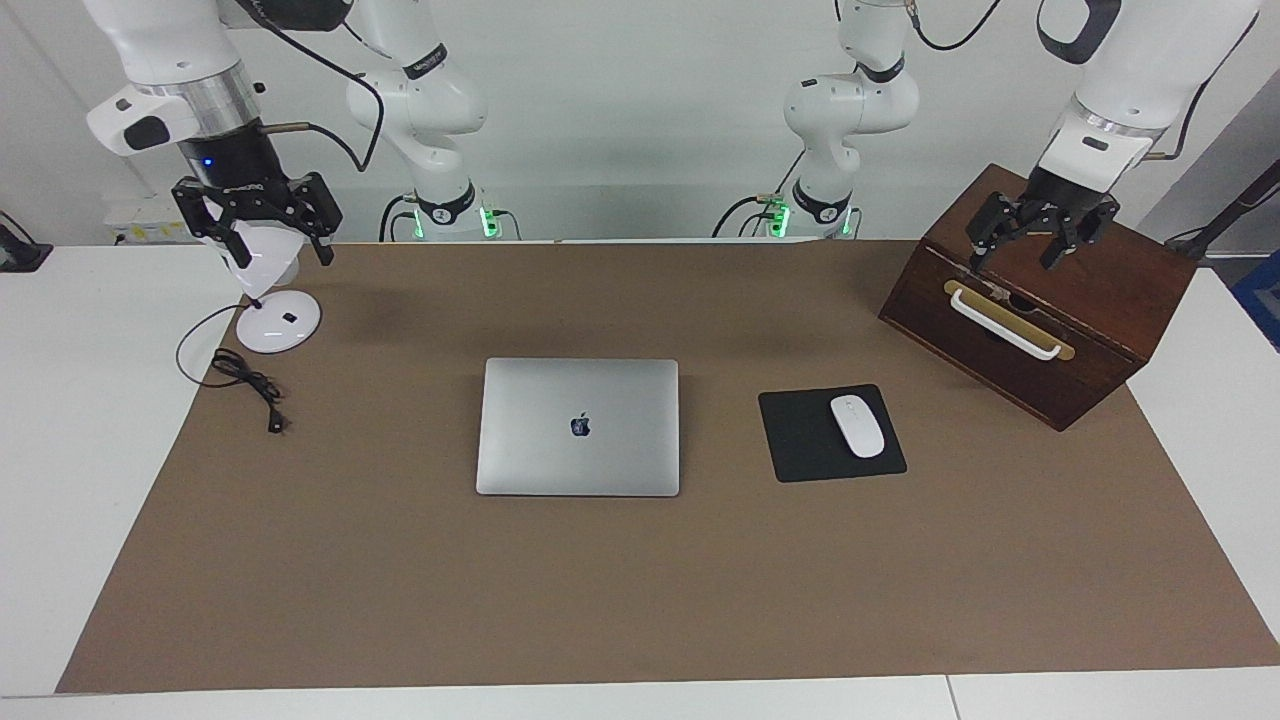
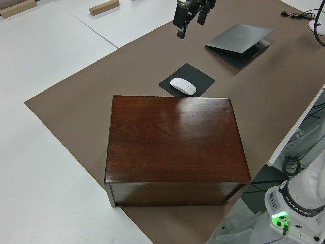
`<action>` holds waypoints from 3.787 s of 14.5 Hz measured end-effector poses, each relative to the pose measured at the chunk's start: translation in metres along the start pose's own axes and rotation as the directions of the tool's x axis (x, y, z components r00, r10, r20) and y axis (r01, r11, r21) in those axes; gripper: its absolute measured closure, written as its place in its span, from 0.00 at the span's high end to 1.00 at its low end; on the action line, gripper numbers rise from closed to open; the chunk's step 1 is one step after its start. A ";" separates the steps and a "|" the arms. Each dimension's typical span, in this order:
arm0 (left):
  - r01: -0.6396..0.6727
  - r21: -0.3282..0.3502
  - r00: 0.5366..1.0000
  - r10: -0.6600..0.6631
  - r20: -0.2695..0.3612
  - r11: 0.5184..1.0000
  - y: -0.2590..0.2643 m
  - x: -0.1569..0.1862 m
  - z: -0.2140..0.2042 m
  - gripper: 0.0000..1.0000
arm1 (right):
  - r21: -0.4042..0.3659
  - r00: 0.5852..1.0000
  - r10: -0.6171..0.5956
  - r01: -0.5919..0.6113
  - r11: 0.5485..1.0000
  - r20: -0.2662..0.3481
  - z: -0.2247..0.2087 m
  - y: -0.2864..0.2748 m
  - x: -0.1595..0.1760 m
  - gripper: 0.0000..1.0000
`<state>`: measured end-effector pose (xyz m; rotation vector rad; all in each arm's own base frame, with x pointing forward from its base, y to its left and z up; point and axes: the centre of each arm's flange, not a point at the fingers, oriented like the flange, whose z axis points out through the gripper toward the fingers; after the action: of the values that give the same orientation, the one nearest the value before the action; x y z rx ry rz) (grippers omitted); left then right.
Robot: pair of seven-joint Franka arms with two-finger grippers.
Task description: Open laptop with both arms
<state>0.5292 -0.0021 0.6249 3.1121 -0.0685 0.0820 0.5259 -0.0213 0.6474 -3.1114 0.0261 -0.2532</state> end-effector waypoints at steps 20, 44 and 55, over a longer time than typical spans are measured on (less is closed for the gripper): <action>0.007 0.000 1.000 -0.007 0.000 1.000 -0.004 0.000 0.000 1.00 | 0.000 1.000 0.015 -0.015 1.000 0.013 0.008 0.002 -0.001 1.00; 0.018 0.000 0.992 -0.017 -0.127 1.000 0.011 0.017 0.013 0.01 | 0.307 0.966 0.074 0.006 0.952 -0.248 0.165 0.046 -0.026 1.00; -0.101 -0.010 0.920 0.090 -0.381 0.995 0.084 -0.047 0.118 0.01 | 0.584 0.830 0.548 -0.392 0.711 -0.109 0.185 -0.096 -0.053 1.00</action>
<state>0.4845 -0.0872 0.5072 2.9965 -0.2090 0.6769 0.5049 0.0793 0.4583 -2.3666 0.6409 -0.5603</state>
